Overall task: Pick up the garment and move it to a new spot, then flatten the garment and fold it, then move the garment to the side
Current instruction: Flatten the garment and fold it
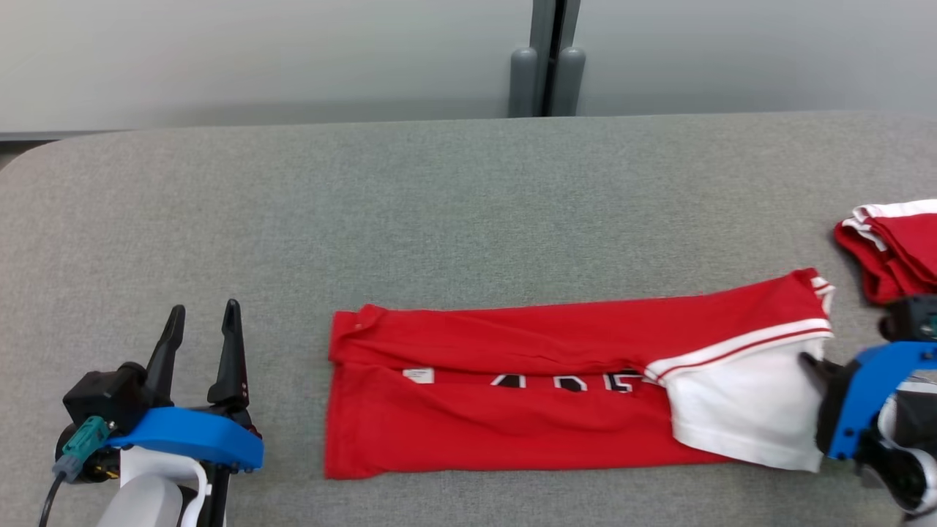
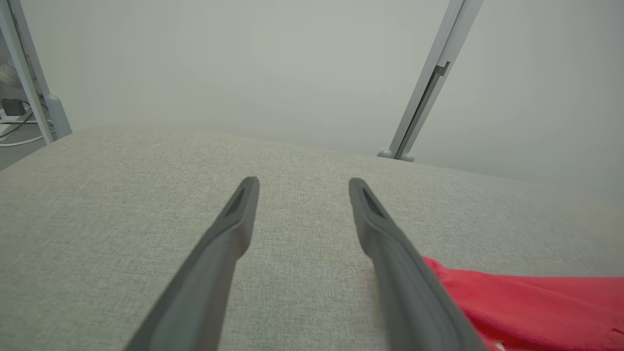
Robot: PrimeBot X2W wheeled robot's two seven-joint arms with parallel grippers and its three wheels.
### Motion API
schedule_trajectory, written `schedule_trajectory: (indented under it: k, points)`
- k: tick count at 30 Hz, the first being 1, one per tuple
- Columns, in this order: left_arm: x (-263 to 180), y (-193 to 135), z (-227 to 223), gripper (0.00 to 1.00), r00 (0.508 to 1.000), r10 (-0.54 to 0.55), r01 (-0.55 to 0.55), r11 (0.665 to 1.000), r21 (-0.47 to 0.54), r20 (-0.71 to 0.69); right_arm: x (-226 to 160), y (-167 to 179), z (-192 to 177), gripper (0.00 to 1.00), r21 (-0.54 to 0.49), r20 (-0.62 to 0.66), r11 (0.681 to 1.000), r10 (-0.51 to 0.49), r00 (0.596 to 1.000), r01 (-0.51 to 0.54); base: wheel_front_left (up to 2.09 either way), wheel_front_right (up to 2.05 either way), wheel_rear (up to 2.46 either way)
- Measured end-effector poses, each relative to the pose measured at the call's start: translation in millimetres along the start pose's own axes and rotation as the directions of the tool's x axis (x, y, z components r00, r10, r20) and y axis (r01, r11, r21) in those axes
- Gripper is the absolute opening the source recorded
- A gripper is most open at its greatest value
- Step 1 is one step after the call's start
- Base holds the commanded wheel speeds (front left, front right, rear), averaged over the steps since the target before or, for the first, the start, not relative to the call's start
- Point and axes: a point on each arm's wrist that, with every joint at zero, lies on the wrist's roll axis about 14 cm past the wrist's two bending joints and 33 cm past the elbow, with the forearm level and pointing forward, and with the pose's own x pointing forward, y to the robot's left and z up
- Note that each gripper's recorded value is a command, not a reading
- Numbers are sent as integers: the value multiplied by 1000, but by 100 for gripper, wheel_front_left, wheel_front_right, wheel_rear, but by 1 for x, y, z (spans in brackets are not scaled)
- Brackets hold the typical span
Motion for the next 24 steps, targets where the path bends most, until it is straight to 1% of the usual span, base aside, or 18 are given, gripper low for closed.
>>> schedule_trajectory:
  k: [5, 7, 8, 10, 12, 16, 20, 21, 24]
  points:
    - [-2, -4, 0, 100, 1000, -6, 6, 1000, -1, 2, -29, -34, 15, 0, -12, 74, 995, -98, 992, 99, 0, 0, 0]
    - [-3, -6, -1, 100, 1000, -9, 9, 1000, -2, 0, -40, -46, 22, 0, -21, 102, 990, -139, 985, 142, 0, 0, 0]
    - [-2, -8, -1, 100, 1000, -12, 12, 1000, -2, 2, -50, -55, 27, 0, -38, 120, 982, -177, 977, 182, 0, 0, 0]
    - [-2, -9, 0, 100, 1000, -16, 16, 1000, -4, 5, -55, -58, 33, 0, -45, 132, 979, -190, 973, 197, 0, 0, 0]
    - [-1, -10, 2, 100, 1000, -18, 18, 1000, -9, 10, -58, -52, 38, 0, -57, 142, 980, -181, 973, 191, 0, 0, 0]
    - [-1, -13, 5, 100, 1000, -22, 22, 1000, -6, 16, -58, -27, 40, 0, -105, 144, 984, -129, 981, 145, 0, 0, 0]
    - [-4, -14, 10, 100, 999, -29, 29, 1000, 5, 24, -55, 24, 38, 0, -169, 129, 985, 5, 992, 17, 0, 0, 0]
    - [-7, -14, 12, 100, 999, -29, 29, 1000, 11, 27, -54, 54, 36, 0, -215, 122, 975, 84, 989, -56, 0, 0, 0]
    - [-9, -14, 16, 100, 999, -29, 28, 999, 15, 36, -52, 102, 31, 0, -287, 91, 943, 204, 975, -170, 0, 0, 0]
